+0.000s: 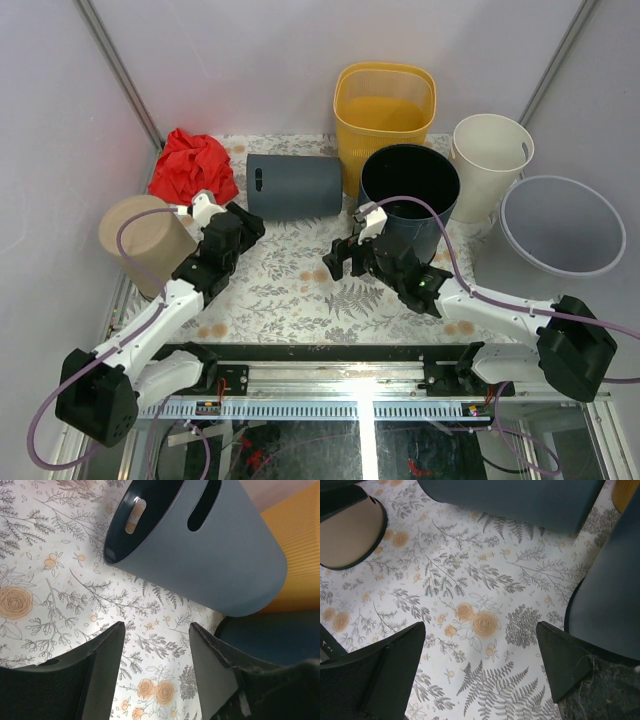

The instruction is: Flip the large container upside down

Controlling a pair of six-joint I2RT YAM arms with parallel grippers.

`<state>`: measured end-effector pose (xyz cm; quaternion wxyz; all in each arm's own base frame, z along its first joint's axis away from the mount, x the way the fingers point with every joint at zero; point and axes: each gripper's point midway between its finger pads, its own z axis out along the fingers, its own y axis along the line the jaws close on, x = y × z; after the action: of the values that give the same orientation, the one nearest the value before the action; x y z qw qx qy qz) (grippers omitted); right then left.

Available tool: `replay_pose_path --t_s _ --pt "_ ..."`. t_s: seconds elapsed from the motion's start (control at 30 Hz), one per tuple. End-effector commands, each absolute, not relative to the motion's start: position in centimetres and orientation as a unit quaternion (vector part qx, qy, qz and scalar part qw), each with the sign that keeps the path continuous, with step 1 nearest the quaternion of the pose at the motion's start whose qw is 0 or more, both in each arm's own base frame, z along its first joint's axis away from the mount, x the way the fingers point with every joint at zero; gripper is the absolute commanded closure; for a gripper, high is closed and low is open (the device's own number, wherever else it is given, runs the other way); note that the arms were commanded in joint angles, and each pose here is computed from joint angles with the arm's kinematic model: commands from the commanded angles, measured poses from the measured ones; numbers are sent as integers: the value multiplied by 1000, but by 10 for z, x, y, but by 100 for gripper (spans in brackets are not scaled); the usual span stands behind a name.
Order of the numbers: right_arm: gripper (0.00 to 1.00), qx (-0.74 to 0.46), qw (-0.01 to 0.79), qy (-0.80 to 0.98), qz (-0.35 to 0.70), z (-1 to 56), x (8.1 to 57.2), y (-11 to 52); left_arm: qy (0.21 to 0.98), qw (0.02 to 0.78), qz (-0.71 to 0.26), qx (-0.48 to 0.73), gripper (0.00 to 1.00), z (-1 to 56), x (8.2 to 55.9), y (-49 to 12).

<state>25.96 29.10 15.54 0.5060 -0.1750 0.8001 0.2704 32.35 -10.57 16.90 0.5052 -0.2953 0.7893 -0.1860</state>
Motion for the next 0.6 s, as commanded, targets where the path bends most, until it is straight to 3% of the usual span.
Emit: replay_pose_path --t_s 0.0,0.27,0.57 --pt "0 -171 547 765 294 204 276 310 746 557 -183 -317 46 200 349 -96" --pt "0 -171 545 767 291 193 272 305 724 583 -193 -314 44 201 377 -90" --pt "0 -165 553 761 295 199 267 296 680 601 -270 -321 43 211 409 -80"
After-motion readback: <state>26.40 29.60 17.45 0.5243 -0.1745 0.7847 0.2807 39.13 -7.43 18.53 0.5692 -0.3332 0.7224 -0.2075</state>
